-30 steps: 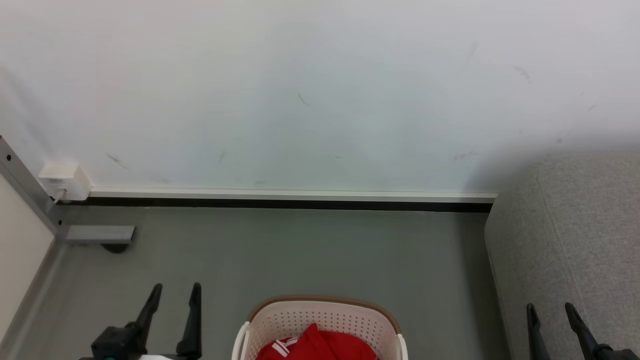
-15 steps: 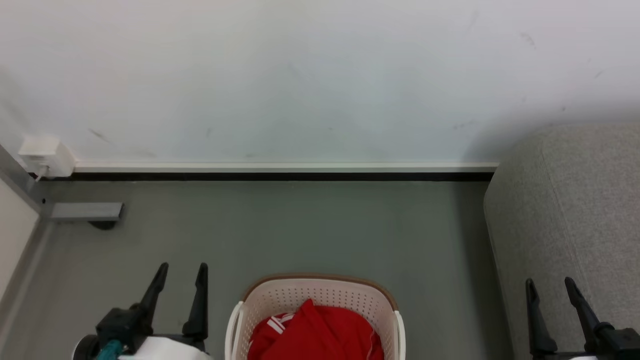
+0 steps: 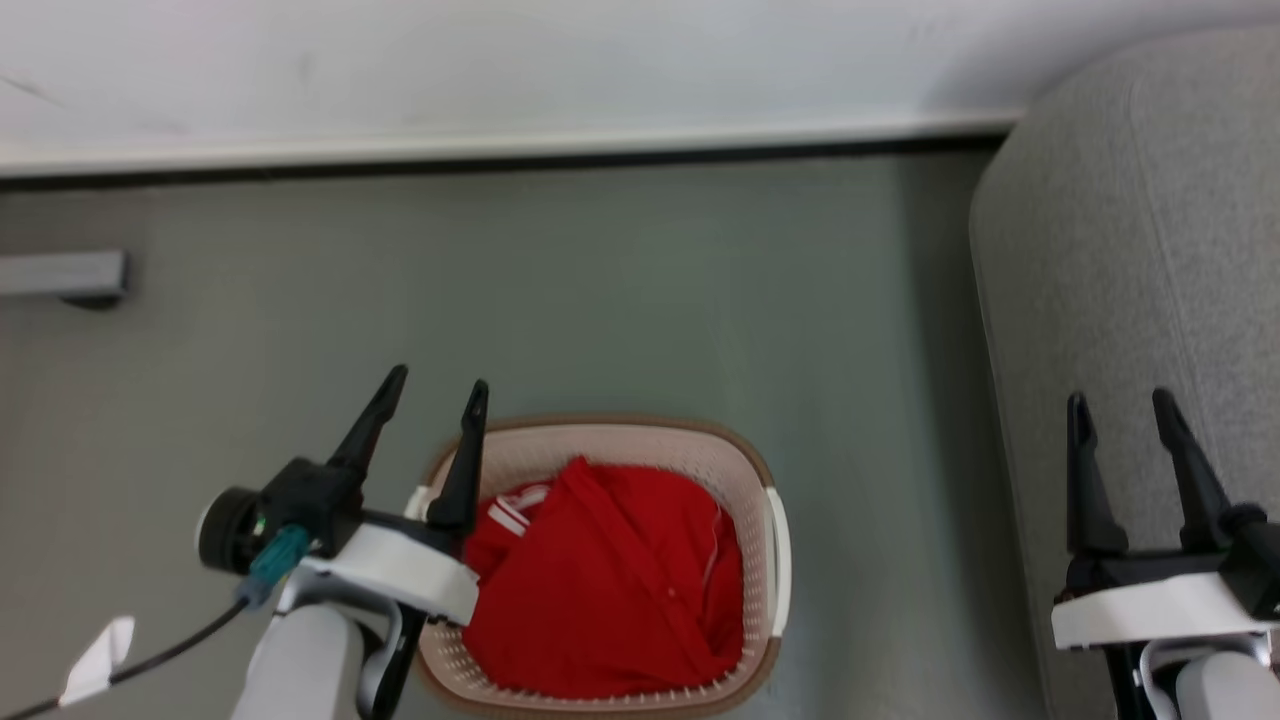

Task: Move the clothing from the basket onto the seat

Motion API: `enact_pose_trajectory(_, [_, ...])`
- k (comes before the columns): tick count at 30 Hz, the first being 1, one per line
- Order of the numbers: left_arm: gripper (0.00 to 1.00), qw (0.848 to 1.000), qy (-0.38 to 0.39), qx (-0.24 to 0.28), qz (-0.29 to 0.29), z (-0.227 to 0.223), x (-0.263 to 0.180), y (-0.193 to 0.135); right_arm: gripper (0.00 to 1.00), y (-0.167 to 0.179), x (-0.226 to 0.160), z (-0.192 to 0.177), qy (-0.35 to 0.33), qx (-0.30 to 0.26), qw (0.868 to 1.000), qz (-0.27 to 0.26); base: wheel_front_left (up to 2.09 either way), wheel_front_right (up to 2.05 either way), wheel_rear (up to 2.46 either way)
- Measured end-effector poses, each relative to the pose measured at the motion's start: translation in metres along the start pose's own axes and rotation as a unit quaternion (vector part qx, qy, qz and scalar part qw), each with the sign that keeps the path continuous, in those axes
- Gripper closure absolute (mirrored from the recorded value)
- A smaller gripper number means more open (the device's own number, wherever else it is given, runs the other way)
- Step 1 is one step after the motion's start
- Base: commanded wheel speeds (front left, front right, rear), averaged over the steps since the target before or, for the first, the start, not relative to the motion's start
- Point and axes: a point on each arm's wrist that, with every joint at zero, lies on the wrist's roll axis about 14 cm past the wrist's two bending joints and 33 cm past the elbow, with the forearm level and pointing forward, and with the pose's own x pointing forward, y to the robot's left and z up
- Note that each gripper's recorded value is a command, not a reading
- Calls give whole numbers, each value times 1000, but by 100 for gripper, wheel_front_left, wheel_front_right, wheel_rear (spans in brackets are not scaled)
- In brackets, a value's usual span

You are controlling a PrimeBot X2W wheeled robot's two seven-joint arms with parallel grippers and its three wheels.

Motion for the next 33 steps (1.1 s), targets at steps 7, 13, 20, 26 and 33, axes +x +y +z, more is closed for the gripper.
enact_pose_trajectory(7, [0,991,110,3,-72,-85,21,-29,0,-15,23,-19,13,4,1000,-16,0,0,0])
enact_pose_trajectory(13, [0,972,203,14,-121,-146,32,-44,0,-28,36,-32,21,11,999,-31,0,0,0])
enact_pose_trajectory(20, [0,939,297,20,-173,-206,33,-70,0,-43,38,-55,44,9,998,-49,0,0,0])
enact_pose_trajectory(26, [0,913,360,26,-188,-247,34,-76,0,-49,48,-67,50,9,997,-51,0,0,0])
enact_pose_trajectory(33, [0,888,421,19,-182,-293,30,-79,0,-53,54,-86,65,4,997,-51,0,0,0])
